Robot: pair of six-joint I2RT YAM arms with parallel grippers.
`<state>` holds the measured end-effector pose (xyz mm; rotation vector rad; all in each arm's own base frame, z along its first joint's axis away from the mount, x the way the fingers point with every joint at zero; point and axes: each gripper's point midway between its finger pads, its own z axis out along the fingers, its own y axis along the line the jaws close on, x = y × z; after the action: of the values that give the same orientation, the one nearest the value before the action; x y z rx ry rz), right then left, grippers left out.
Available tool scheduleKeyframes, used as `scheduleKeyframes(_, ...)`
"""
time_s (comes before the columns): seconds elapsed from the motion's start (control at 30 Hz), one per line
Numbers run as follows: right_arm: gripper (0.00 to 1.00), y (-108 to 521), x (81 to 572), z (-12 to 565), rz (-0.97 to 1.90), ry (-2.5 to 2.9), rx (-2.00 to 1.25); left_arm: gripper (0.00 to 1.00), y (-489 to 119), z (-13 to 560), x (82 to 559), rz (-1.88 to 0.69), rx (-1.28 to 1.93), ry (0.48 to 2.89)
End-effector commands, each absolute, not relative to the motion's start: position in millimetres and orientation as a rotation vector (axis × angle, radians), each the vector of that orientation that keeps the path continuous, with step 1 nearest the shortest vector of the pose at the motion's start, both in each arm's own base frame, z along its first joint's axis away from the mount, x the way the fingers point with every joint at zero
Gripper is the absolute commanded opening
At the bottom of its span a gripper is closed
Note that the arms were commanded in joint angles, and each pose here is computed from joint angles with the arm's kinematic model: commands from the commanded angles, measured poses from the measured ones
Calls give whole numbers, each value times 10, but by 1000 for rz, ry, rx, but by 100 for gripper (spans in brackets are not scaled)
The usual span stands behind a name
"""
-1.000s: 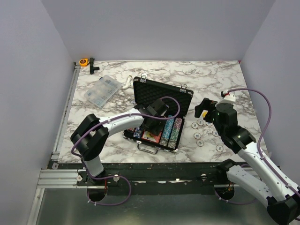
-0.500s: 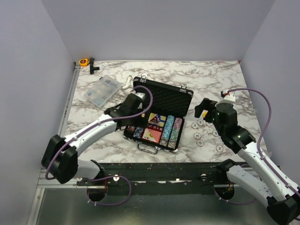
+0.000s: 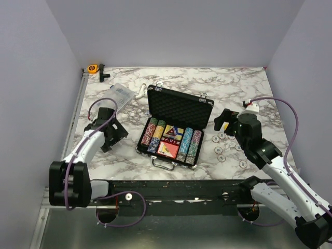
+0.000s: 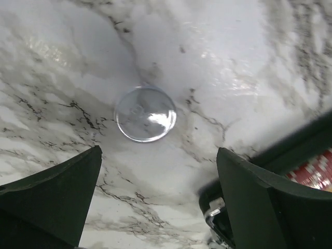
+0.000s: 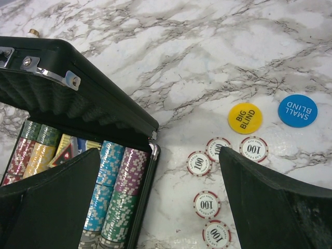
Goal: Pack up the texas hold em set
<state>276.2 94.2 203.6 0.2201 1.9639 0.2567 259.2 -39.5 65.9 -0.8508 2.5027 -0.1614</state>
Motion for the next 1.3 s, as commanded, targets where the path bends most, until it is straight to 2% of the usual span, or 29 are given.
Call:
scheduleKeyframes(0.0,100,964,2749,2033,261,1967,198,90,-324,329,2473,-157,-1173,2581)
scheduleKeyframes(0.07,100,952,2739,2038,259,1965,200,82,-326,247,2520,-163,-1217,2603)
scheduleKeyframes(0.2,100,927,2730,2036,249,1963,206,72,-331,202,2613,-157,-1256,2606)
scheduleKeyframes(0.5,100,924,2738,2008,240,1973,210,70,-268,214,2629,-123,-1319,2648)
scheduleKeyframes(0.63,100,929,2747,2013,240,1973,210,63,-143,227,2561,47,-1383,2716)
scheduleKeyframes(0.73,100,933,2757,2017,240,1972,209,54,-116,191,2554,61,-1382,2741)
scheduleKeyframes(0.8,100,932,2759,2022,238,1970,210,52,-105,186,2565,60,-1369,2749)
scheduleKeyframes(1.0,100,923,2759,2007,233,1972,212,54,-65,210,2595,88,-1327,2770)
scheduleKeyframes(1.03,100,928,2759,2007,235,1973,212,65,-42,216,2584,113,-1324,2777)
scheduleKeyframes(1.07,100,928,2762,2010,234,1973,212,70,-32,207,2577,122,-1319,2786)
scheduleKeyframes(1.2,100,919,2761,2021,233,1968,215,69,-54,111,2547,89,-1328,2806)
scheduleKeyframes(1.27,100,917,2762,2019,233,1968,215,63,-43,76,2527,99,-1332,2809)
